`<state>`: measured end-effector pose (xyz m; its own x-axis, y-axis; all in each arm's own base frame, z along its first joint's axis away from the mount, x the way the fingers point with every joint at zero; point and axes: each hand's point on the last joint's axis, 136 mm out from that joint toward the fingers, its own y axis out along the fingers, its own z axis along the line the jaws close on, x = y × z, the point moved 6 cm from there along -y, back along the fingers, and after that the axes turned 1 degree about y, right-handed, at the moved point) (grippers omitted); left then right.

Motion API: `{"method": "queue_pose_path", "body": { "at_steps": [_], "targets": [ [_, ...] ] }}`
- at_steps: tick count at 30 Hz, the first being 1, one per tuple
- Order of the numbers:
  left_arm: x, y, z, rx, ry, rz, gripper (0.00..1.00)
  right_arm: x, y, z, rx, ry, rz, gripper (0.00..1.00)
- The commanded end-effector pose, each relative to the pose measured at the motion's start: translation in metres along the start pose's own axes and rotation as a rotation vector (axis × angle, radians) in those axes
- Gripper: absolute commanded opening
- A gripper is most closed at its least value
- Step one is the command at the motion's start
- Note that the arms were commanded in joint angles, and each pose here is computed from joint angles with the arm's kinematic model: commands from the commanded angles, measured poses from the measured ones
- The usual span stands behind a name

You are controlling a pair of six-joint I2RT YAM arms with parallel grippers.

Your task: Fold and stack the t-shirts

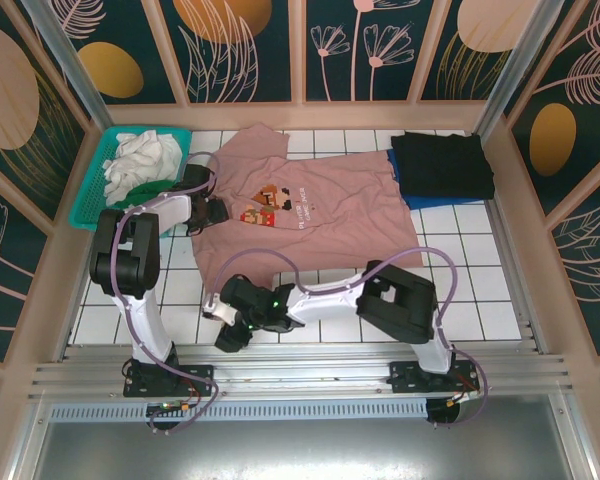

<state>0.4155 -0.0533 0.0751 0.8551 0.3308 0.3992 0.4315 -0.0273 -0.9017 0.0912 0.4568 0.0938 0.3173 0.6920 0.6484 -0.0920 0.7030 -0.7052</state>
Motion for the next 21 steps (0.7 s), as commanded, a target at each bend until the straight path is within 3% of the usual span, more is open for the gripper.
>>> {"method": "queue_pose_path", "body": {
  "at_steps": [1,4,7,11,15,21],
  "targets": [
    [0.006,-0.026,0.005,0.017,0.001,-0.030,0.66,0.020,-0.044,-0.007,-0.081,0.055,-0.104,0.54],
    [0.008,-0.052,0.008,0.021,-0.012,-0.082,0.69,0.017,-0.082,-0.034,-0.194,0.228,-0.178,0.61],
    [-0.004,-0.081,0.015,0.012,-0.048,-0.122,0.71,-0.012,-0.137,-0.084,-0.433,0.543,-0.254,0.66],
    [-0.054,-0.106,0.027,-0.036,-0.117,-0.132,0.72,-0.108,-0.226,-0.144,-0.829,1.097,-0.299,0.68],
    [-0.111,-0.120,0.037,-0.023,-0.175,-0.110,0.70,-0.188,-0.273,-0.163,-0.929,1.417,-0.385,0.67],
    [-0.181,-0.116,0.062,-0.019,-0.285,-0.036,0.67,-0.240,-0.303,-0.186,-1.035,1.575,-0.463,0.63]
  ]
}}
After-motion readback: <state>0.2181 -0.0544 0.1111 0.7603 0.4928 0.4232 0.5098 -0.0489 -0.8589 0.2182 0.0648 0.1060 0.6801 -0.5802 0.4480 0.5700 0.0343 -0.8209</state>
